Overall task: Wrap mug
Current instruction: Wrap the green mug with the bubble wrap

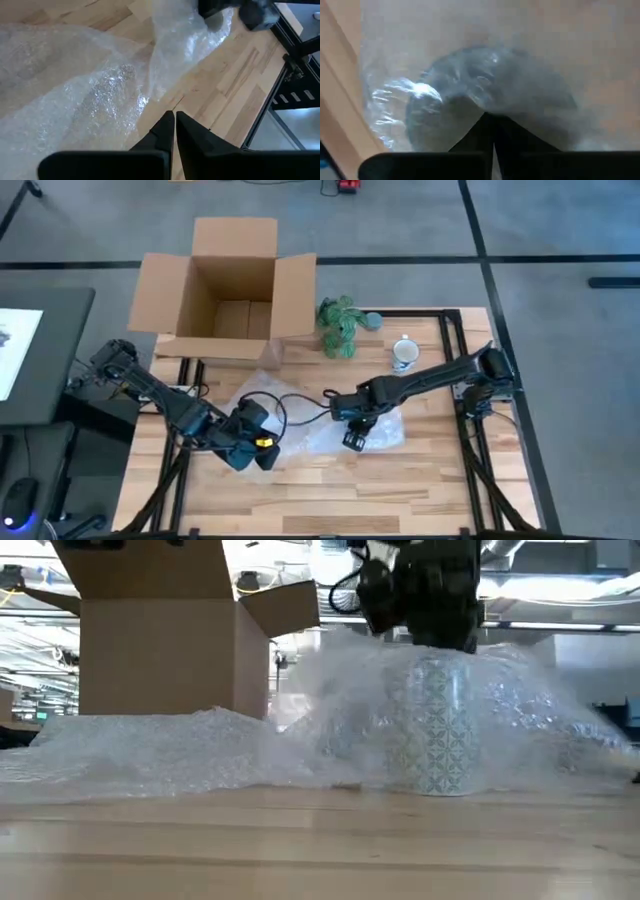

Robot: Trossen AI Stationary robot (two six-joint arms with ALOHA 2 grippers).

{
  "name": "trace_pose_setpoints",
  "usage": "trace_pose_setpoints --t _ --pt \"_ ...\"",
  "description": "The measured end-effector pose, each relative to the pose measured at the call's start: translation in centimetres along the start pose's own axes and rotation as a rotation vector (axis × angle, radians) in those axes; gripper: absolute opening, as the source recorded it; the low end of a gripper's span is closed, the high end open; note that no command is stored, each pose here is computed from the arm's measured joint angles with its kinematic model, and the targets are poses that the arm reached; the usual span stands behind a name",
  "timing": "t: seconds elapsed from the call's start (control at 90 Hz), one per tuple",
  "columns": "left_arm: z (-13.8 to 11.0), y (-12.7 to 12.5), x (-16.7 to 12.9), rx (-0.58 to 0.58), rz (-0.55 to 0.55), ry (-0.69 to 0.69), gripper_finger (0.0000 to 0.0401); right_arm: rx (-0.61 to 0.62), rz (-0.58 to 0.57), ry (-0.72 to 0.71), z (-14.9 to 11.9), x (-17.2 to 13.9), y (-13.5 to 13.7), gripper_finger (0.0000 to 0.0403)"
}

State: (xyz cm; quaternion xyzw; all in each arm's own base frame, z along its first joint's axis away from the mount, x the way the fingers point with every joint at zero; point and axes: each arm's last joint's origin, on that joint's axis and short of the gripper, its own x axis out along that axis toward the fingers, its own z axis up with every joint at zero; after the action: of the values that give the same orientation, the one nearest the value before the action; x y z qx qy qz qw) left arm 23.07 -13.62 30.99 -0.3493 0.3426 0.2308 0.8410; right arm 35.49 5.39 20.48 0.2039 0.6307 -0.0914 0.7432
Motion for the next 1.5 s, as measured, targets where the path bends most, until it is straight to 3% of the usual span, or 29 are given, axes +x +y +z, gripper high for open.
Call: trace_pose_setpoints --t 0.222,0.378,0.667,0.956,1.111,1.311,1.5 --pt "0.0 -0.2 0.0 -0.009 -0.016 0.000 0.0000 -0.007 -0.052 0.051 0.6 3.1 -0.2 0.0000" --pt "0.0 -0.2 0.0 -0.012 -0.021 -0.001 0.0000 -0.042 -0.065 0.059 0.5 3.5 0.0 0.0000" --pt "0.0 -0.2 0.0 -0.014 -0.024 0.002 0.0000 -0.055 -0.032 -0.017 1.0 -0.8 0.7 0.0008" --pt "0.0 -0.3 0.0 -0.015 -0.030 0.001 0.0000 -0.049 -0.037 -0.002 1.3 -3.9 0.8 0.0099" --pt "0.0 -0.3 0.0 -0.015 -0.031 0.001 0.0000 -0.036 0.043 0.066 1.4 -6.2 1.2 0.0124" --pt "-0.1 -0.3 -0.1 -0.011 -0.033 0.003 0.0000 -0.033 0.096 0.002 1.7 -6.4 2.4 0.0111" --pt "-0.4 -0.4 -0.3 -0.002 -0.040 0.010 0.0000 -0.013 -0.032 0.033 2.2 -2.2 1.7 0.0065"
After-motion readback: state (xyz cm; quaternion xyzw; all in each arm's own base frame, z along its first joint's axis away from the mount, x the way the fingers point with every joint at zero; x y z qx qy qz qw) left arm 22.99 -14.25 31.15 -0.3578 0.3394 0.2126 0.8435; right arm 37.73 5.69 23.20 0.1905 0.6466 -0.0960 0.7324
